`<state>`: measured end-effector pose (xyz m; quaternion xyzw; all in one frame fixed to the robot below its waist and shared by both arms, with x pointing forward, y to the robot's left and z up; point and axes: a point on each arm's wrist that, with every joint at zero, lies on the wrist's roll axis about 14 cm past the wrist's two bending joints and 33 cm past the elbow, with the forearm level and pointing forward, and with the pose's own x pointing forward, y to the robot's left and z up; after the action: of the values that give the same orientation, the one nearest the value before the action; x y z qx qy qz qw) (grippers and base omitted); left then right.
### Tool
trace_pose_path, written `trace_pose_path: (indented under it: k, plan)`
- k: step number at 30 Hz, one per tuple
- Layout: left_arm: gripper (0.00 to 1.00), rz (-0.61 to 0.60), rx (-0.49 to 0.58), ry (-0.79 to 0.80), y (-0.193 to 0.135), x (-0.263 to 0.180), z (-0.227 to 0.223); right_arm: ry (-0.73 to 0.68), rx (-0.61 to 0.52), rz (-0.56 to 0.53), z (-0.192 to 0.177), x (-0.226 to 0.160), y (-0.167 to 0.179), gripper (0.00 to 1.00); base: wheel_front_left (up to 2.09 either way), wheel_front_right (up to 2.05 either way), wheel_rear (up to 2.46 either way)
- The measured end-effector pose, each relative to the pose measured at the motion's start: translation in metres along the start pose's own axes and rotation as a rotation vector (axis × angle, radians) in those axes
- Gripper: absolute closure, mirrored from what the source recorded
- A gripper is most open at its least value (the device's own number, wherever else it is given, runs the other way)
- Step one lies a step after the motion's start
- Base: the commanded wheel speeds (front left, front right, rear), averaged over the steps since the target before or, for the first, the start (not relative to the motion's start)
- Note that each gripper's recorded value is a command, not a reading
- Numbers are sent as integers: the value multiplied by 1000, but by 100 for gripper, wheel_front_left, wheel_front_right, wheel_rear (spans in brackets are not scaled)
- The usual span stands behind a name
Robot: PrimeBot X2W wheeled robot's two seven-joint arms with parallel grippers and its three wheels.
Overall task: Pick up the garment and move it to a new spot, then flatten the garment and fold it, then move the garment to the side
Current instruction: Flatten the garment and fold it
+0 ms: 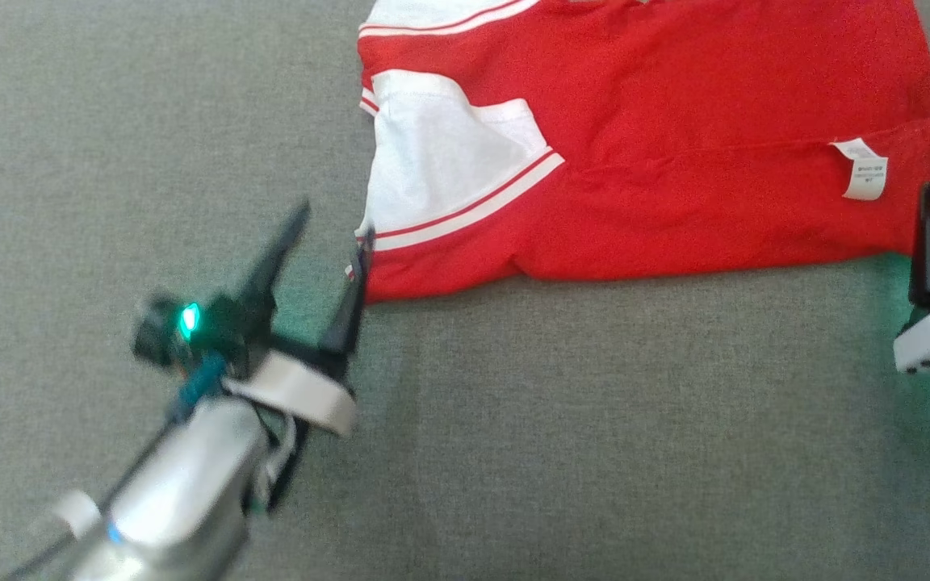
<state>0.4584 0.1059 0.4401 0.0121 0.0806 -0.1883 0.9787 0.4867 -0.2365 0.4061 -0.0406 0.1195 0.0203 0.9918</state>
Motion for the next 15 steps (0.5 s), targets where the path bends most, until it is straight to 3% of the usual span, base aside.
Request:
trace_pose_path:
  k: [5, 15]
  plan:
    - [0, 44, -168, 91, -23, -26, -34, 4, 14, -4, -3, -9, 2, 0, 0, 0, 0]
    - [0, 77, -193, 306, -30, -25, -83, 20, 7, -21, -9, -15, -4, 0, 0, 0, 0]
